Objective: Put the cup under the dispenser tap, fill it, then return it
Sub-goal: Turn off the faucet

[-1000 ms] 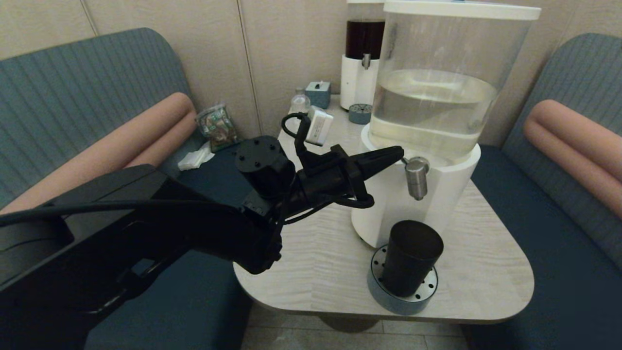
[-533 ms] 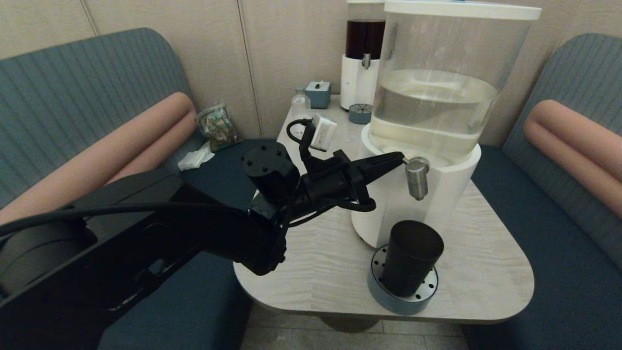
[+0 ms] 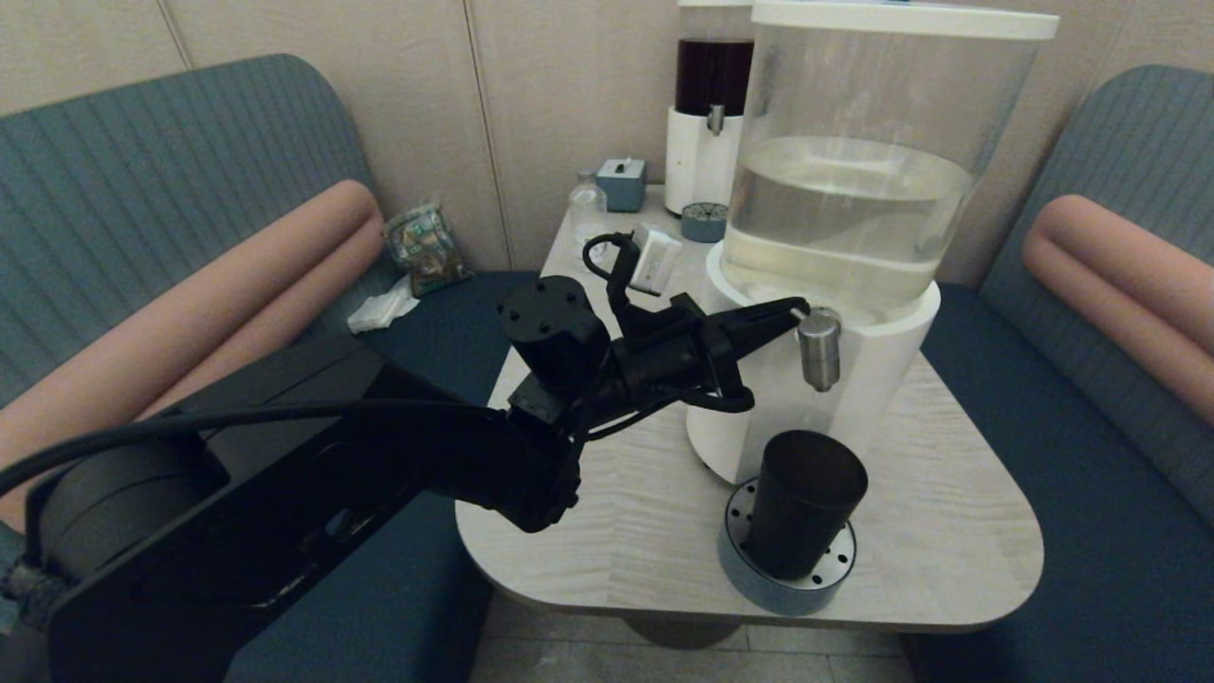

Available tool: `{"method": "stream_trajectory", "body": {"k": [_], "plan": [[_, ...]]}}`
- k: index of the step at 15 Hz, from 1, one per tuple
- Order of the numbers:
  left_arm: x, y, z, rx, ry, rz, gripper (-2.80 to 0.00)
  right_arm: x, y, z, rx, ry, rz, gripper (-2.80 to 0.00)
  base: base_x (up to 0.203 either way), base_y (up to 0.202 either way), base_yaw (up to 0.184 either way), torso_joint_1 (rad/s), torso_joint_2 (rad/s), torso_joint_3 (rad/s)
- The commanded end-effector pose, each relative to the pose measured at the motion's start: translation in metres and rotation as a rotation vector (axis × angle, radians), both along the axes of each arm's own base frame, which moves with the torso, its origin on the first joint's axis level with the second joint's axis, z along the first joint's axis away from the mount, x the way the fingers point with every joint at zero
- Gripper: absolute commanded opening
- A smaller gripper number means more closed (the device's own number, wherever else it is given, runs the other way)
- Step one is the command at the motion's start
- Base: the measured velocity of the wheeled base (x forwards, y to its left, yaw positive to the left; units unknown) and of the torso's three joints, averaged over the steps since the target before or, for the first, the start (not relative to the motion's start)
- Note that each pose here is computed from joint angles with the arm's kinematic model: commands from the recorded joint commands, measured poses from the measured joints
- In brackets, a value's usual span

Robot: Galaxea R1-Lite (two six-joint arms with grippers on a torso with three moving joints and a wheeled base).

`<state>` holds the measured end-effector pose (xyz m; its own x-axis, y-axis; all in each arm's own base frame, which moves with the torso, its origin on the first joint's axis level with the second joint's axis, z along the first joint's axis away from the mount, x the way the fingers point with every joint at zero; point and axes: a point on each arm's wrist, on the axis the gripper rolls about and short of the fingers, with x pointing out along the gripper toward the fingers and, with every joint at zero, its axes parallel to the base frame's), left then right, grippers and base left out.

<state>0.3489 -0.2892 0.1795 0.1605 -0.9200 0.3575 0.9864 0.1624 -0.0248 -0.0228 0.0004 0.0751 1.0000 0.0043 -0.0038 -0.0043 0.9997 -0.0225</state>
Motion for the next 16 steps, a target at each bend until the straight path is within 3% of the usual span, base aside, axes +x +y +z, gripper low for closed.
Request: {"method": "stream_trajectory", "body": {"k": [1,16], "plan": [[-0.002,-0.006,0.002,-0.006,-0.007,-0.017,-2.8,0.0,0.0,0.0,0.0,0.001,0.0,-2.8,0.0,0.0,0.0,0.0,0.0,0.0],[-0.013,-0.026,0.004,0.012,0.001,-0.062,-2.8,0.0,0.0,0.0,0.0,0.002,0.0,-2.8,0.0,0.0,0.0,0.0,0.0,0.0]]}}
